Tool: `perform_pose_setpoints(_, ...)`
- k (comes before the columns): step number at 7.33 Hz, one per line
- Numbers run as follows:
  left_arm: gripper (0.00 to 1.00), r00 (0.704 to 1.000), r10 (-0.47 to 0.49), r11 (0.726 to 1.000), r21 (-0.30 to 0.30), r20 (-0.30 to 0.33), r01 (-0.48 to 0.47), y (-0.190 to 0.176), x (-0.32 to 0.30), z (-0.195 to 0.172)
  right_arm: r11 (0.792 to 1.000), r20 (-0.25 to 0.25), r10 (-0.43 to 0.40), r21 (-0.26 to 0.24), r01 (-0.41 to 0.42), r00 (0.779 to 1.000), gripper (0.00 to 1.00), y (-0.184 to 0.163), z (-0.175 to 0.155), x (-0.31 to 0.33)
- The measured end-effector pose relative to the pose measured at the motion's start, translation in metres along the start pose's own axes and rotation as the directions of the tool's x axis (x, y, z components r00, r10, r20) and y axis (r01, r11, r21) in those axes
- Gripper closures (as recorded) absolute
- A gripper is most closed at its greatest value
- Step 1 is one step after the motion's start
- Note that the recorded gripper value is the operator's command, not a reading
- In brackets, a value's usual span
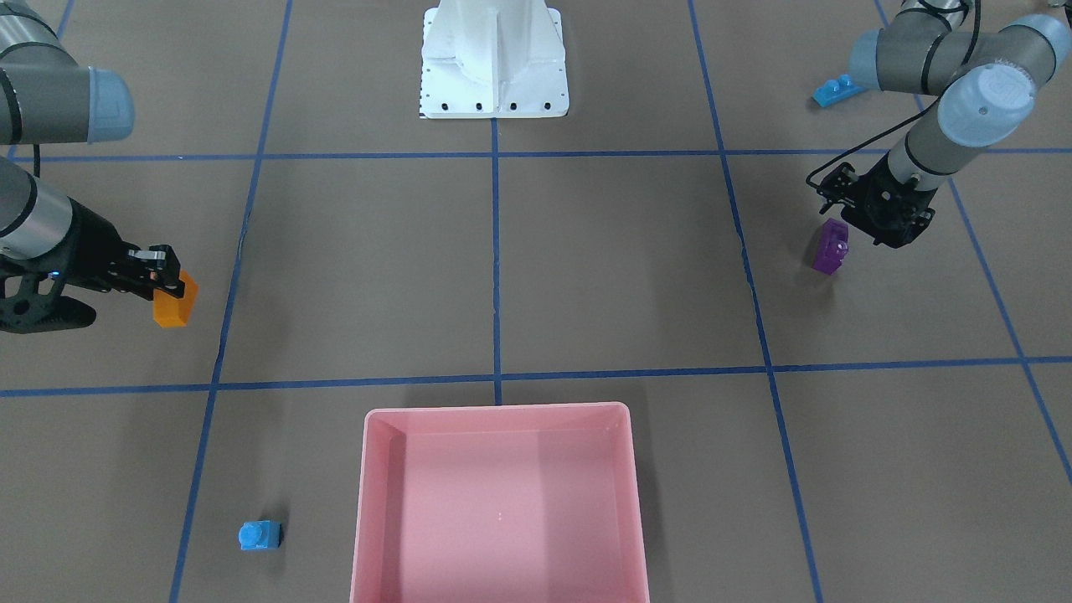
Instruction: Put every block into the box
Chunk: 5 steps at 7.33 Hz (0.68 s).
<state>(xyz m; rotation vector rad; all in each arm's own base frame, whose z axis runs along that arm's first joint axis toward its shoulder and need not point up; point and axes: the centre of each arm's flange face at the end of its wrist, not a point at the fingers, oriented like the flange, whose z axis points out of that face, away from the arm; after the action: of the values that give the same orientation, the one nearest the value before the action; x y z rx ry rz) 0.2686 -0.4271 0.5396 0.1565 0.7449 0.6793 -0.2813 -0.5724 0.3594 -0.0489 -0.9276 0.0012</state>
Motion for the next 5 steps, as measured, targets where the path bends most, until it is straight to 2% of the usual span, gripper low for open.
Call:
perform_pose_setpoints(1,0.10,1.000,0.001,1.000,0.000,0.000,-0.001,-0.007,-0.001,0.003,0.999,0.009,0.045,0.010,-0.046,0.999,1.00,-0.029,-0.002,-0.056)
perform_pose_setpoints(2,0.25,1.000,0.000,1.000,-0.001,0.000,0.000,-0.014,-0.002,0.006,0.996,0.005,0.088,0.023,-0.089,0.996,1.00,-0.051,0.002,-0.112)
perform_pose_setpoints(3,0.54,1.000,-0.001,1.000,-0.003,0.001,0.001,-0.018,-0.003,0.009,0.991,-0.009,0.127,0.045,-0.126,0.992,1.00,-0.067,0.008,-0.162)
perform_pose_setpoints(4,0.98,1.000,-0.001,1.000,-0.005,0.001,0.001,-0.020,-0.004,0.011,0.986,-0.026,0.151,0.074,-0.149,0.988,1.00,-0.078,0.016,-0.206)
perform_pose_setpoints(5,1.00,1.000,-0.001,1.000,-0.005,0.000,0.001,-0.021,-0.003,0.011,0.978,-0.034,0.173,0.126,-0.167,0.984,1.00,-0.083,0.030,-0.240)
